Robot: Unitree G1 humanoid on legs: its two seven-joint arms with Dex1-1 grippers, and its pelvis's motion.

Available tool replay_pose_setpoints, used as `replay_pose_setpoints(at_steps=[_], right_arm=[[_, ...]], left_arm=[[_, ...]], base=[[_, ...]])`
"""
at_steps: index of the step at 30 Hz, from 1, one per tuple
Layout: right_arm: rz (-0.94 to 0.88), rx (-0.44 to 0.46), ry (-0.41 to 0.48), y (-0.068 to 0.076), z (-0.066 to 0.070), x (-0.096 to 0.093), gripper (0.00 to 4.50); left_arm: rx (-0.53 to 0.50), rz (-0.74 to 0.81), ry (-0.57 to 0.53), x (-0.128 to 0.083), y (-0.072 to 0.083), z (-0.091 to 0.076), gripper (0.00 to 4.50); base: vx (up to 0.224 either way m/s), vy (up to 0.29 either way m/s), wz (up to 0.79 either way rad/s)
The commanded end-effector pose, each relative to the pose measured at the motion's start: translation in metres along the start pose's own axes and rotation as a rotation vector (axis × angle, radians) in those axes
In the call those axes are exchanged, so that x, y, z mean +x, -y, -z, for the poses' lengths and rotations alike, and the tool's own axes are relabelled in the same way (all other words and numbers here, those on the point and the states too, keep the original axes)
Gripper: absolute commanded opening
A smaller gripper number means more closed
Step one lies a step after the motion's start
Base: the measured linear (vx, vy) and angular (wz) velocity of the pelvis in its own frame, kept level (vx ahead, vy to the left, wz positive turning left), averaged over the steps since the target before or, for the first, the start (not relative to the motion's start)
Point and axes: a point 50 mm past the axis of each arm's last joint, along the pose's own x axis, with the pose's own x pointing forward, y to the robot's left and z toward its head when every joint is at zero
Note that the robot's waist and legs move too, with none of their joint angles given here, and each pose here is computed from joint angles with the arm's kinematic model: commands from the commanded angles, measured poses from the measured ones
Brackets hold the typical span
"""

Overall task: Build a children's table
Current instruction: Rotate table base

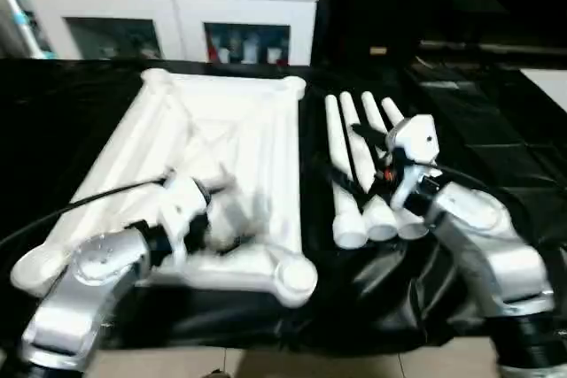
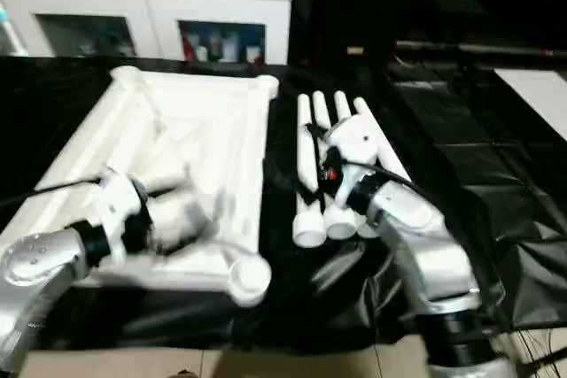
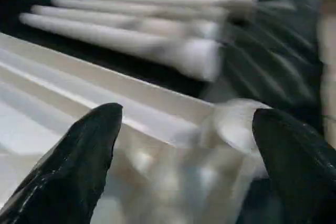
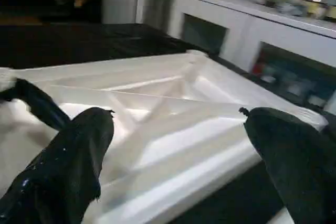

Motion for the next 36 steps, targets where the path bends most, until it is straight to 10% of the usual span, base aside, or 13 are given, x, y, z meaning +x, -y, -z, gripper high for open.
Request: replay_pose_setpoints(at_steps=[1,20,36], right_arm=[[-0.107,-0.027,-0.009,-0.006,-0.007,-0.003,4.50],[-0.441,-0.077,-0.325,-0.032,0.016,-0.032,4.50],[-0.381,-0.045,-0.382,-0.032,0.021,-0.032,4.50]], left_arm=[[0.040,0.101,-0.030,0.001,0.002,-0.001,4.44],[0.075,0.265,-0.305,-0.008,-0.010,0.025,3.14],[0.066,0.287,-0.338,-0.016,-0.008,0.025,1.71]], base=[[-0.078,0.022,-0.05],[-0.004,0.001,0.00],[0.000,0.000,0.00]])
